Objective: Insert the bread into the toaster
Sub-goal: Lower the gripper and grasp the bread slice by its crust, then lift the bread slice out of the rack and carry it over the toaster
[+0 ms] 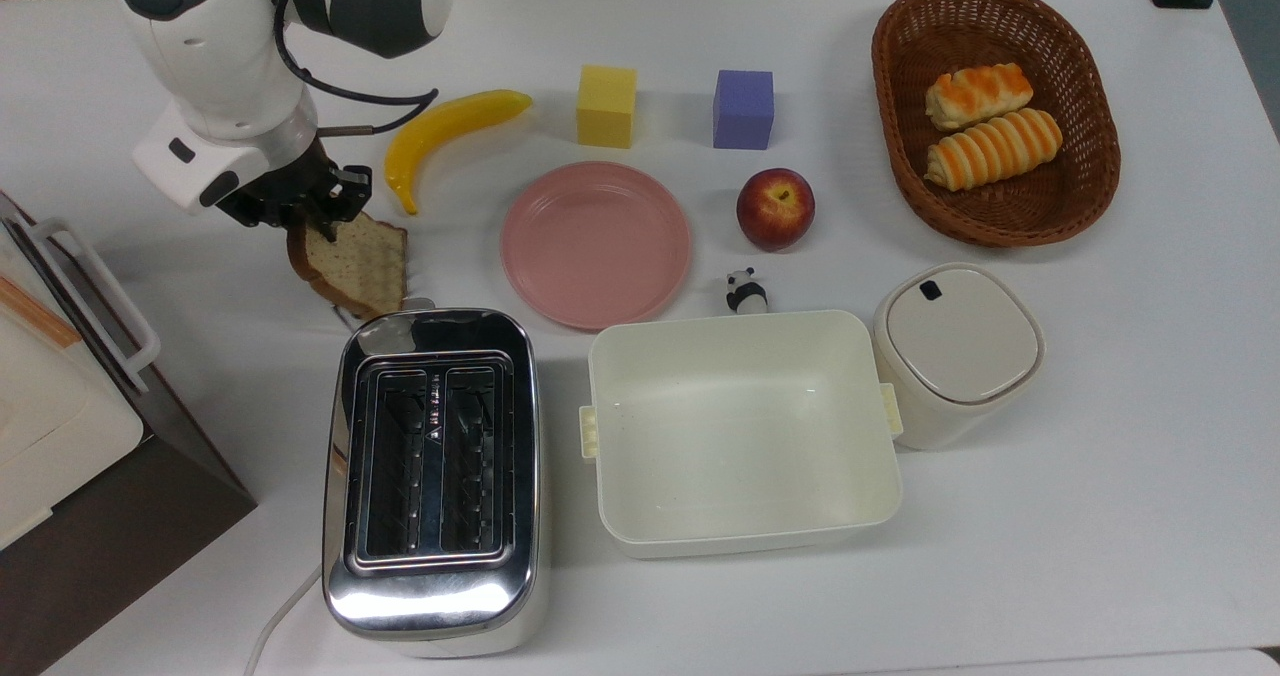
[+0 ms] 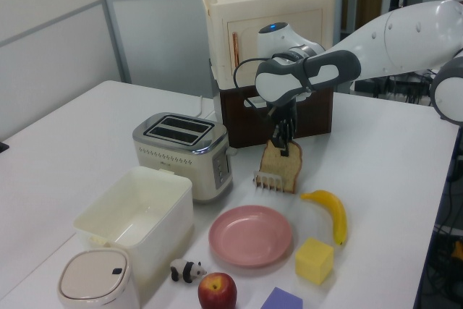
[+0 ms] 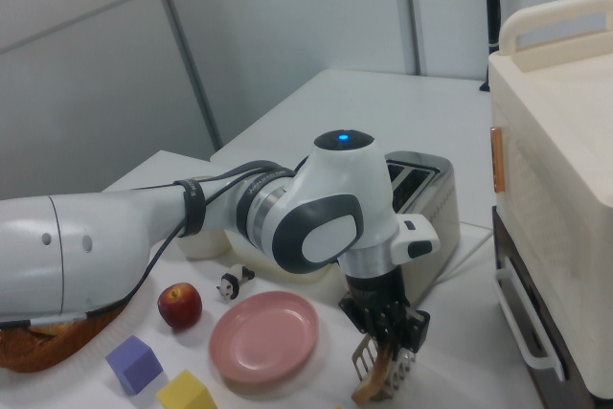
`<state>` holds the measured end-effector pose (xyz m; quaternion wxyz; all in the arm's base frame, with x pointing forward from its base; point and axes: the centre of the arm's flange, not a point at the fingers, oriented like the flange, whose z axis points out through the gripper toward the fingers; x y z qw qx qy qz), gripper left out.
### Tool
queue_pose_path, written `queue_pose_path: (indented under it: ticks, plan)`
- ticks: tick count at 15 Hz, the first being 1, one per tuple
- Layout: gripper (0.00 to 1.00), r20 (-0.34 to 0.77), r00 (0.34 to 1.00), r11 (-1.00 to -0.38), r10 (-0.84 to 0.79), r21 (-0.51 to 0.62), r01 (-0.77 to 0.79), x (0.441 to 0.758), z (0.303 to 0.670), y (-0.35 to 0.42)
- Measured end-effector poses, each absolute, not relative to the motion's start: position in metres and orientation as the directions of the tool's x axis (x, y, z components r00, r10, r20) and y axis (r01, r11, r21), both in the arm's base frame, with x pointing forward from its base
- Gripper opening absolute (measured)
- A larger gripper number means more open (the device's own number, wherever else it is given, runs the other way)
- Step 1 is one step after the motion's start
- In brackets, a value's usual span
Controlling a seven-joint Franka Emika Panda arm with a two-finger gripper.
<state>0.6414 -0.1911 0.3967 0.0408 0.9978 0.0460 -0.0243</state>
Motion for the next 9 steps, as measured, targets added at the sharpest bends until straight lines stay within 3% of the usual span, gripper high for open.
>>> queue_pose_path:
  ticks: [1,2,9]
  plan:
    - [0.14,-0.049,0.995,-0.992,0.089,0.08,0.093,0.641,0.399,-0.191]
    - [0.13,-0.045,0.995,-0.992,0.089,0.081,0.092,0.641,0.402,-0.191]
    - [0.13,-0.024,0.997,-0.997,0.07,0.041,0.071,0.631,0.453,-0.186]
